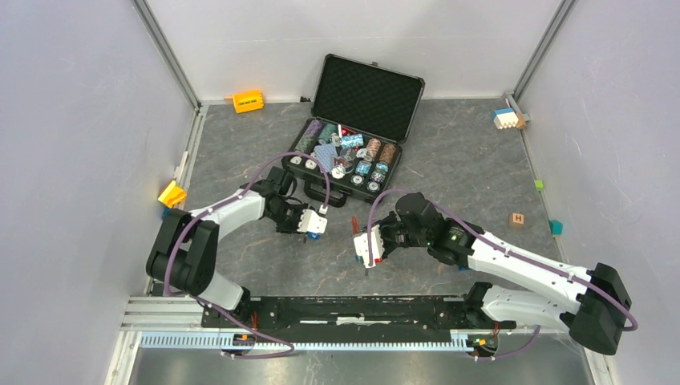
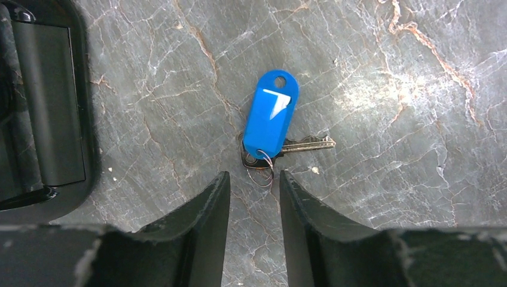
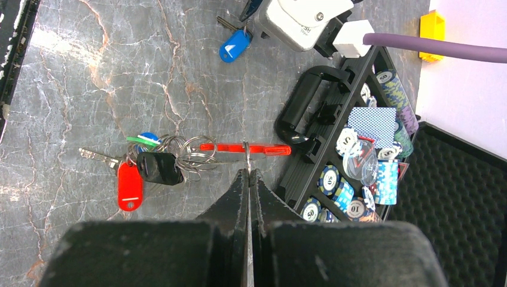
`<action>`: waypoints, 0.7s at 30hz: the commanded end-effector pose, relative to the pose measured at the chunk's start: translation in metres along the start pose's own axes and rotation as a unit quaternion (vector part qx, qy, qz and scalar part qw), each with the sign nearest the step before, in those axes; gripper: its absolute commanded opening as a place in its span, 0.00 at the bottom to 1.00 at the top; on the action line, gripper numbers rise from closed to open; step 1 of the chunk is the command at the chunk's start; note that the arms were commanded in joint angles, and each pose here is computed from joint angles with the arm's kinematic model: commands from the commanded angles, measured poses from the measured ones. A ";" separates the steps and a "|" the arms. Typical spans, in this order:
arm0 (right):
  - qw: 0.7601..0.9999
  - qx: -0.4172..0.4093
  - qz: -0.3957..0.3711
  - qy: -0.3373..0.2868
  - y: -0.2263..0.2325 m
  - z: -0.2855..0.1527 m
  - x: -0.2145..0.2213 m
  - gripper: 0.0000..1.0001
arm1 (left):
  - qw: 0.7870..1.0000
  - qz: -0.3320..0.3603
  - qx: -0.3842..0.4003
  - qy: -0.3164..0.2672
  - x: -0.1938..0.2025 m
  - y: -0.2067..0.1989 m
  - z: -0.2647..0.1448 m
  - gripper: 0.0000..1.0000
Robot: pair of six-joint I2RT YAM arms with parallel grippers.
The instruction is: Put the keys on the keyring
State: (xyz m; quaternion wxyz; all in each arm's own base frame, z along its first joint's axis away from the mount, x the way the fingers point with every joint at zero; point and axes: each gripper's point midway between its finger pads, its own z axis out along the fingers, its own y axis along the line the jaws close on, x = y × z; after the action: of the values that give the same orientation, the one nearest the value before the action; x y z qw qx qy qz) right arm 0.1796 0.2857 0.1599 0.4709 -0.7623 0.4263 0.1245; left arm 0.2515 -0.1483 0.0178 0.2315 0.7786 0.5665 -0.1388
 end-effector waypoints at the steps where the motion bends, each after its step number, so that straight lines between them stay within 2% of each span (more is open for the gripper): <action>1: 1.000 0.015 -0.007 -0.017 -0.015 -0.002 -0.012 0.00 | 0.999 0.016 0.031 -0.001 0.000 -0.008 0.008 0.41; 11: 1.000 0.014 -0.006 -0.016 -0.015 -0.002 -0.012 0.00 | 0.999 0.014 0.034 -0.001 -0.002 -0.003 0.008 0.27; 21: 1.000 0.012 -0.006 -0.017 -0.014 -0.001 -0.012 0.00 | 1.000 0.006 0.026 -0.009 -0.007 0.004 0.005 0.17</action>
State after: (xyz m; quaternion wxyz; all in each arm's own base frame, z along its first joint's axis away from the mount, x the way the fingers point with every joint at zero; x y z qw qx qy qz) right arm 0.1797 0.2857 0.1597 0.4706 -0.7624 0.4264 0.1246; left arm 0.2500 -0.1517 0.0154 0.2129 0.7818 0.5661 -0.1515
